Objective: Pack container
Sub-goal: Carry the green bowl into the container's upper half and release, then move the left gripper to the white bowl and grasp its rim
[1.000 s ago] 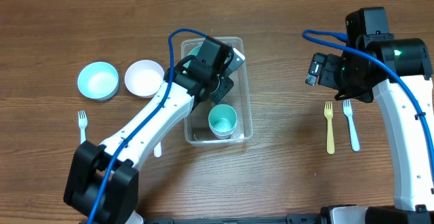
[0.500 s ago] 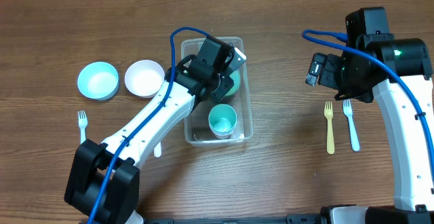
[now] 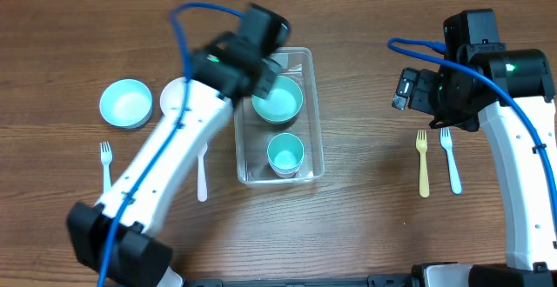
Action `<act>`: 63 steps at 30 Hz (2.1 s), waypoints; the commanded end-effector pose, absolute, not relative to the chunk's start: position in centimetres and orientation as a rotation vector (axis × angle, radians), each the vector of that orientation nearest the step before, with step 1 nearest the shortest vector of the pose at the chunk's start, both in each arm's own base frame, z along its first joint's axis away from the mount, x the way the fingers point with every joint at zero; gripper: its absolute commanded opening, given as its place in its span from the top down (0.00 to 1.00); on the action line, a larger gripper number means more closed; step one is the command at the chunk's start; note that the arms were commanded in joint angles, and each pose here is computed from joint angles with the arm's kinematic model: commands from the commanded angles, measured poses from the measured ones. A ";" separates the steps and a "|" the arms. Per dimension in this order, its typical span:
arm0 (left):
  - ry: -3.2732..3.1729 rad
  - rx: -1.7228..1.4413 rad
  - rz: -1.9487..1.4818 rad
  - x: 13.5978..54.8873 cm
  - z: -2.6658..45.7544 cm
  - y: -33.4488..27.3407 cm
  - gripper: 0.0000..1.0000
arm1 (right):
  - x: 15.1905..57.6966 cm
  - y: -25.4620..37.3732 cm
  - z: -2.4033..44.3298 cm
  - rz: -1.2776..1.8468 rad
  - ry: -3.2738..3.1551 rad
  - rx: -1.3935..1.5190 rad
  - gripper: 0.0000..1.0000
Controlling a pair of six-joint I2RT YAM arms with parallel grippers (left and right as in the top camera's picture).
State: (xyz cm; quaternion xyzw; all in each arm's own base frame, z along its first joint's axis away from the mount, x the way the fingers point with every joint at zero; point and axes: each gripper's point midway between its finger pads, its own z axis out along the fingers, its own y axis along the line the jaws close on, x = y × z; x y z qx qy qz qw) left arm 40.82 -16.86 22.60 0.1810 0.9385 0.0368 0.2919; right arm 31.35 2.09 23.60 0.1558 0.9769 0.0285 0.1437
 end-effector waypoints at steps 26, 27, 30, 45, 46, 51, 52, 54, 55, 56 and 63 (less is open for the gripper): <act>2.717 -1.042 -0.178 38.2 7.9 0.8 0.30 | 31.6 1.9 25.0 0.087 2.768 0.445 0.00; 2.711 -1.071 -0.167 38.0 7.7 1.0 0.28 | 31.6 1.9 25.0 0.087 2.768 0.445 0.00; 2.686 -1.174 -0.141 37.4 7.0 1.3 0.27 | 31.6 1.9 25.0 0.087 2.767 0.445 0.00; 2.564 -1.228 -0.191 38.8 4.7 1.5 0.49 | 31.6 1.9 25.0 0.087 2.768 0.445 0.00; 2.561 -1.226 -0.192 39.0 4.6 1.5 0.49 | 31.6 1.9 25.0 0.087 2.768 0.445 0.00; 2.601 -1.247 -0.169 38.8 2.4 1.5 0.51 | 31.6 1.9 25.0 0.087 2.767 0.445 0.00; 2.606 -1.249 -0.166 38.9 2.0 1.5 0.54 | 31.6 1.9 25.0 0.087 2.768 0.445 0.00; 2.609 -1.249 -0.172 39.1 1.5 1.4 0.64 | 31.6 1.9 25.0 0.087 2.767 0.445 0.00; 2.605 -1.246 -0.179 39.2 1.5 1.4 0.72 | 31.6 1.9 25.0 0.087 2.767 0.445 0.00; 2.594 -1.239 -0.200 39.6 1.9 1.2 0.79 | 31.6 1.9 25.0 0.087 2.767 0.445 0.00; 2.607 -1.108 -0.358 42.3 5.2 -0.2 0.96 | 31.6 1.9 25.0 0.087 2.768 0.445 0.00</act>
